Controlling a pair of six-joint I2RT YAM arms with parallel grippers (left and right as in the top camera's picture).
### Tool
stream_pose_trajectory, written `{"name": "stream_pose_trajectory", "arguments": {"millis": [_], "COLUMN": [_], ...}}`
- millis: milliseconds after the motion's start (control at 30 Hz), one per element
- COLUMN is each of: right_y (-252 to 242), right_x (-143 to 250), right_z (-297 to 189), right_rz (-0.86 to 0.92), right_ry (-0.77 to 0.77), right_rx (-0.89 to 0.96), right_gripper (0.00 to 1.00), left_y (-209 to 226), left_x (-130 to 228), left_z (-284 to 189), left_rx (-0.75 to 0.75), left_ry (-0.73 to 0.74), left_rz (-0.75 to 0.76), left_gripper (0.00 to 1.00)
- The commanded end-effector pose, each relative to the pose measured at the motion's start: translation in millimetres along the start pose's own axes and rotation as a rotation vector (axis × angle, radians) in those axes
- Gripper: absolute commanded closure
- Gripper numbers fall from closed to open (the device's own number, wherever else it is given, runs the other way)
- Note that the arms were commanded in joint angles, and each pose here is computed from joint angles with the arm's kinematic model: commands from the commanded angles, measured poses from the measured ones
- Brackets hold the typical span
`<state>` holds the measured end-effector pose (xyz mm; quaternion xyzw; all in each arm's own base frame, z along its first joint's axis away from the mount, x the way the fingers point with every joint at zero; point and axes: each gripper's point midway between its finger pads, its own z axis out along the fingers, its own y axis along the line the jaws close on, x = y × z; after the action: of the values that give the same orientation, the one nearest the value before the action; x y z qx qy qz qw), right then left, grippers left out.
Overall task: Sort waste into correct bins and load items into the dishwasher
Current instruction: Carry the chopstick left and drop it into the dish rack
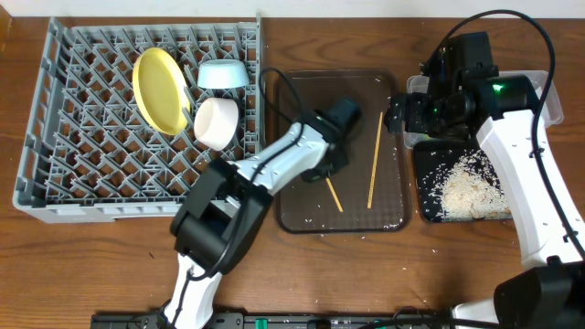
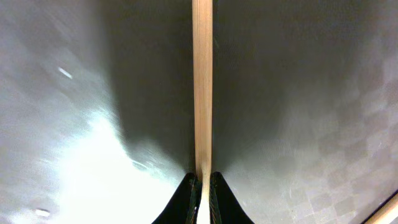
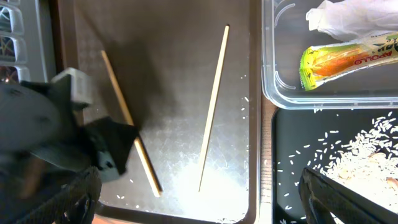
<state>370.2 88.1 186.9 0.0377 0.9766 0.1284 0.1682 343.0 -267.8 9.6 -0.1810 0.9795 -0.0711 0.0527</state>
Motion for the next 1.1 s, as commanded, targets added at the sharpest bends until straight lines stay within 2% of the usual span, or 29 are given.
{"name": "stream_pose_trajectory", "arguments": {"millis": [0,333,400,567,800,1067], "right_y": [2,0,-17,-68,-111,-151], "right_x": [-5,-14,-15,-13,-12,-11], "right_z": [-8,-8,-9,-20,-31,-42], "right_rz": [0.002,0.026,0.045,0.229,0.339,0.474], "right_ry": [-0.03,-0.068,-0.079,-0.11,-0.113,-0.128], "right_rx": [0.0,0.011,0.093,0.316,0.385,0.41], "right_gripper": [0.01,0.01,0.01,0.01,0.01,0.01], "left_y": [4,14,15,16,16,54], "left_x": [-14,-27,-33,-52,-67,-73], "left_z": [-21,-30,-39,-79,-141,-178], "left_rx": [0.021,-0.011,-0.003,0.052,0.115,-0.049], "left_ry": [-0.039,-0.082,-0.093,-0.159,-0.285,-0.385], "left_rz": [0.041,0.081,0.104,0.194,0.412,0.501], "left_gripper": [0.93,0.93,0.93,0.93,0.92,0.92]}}
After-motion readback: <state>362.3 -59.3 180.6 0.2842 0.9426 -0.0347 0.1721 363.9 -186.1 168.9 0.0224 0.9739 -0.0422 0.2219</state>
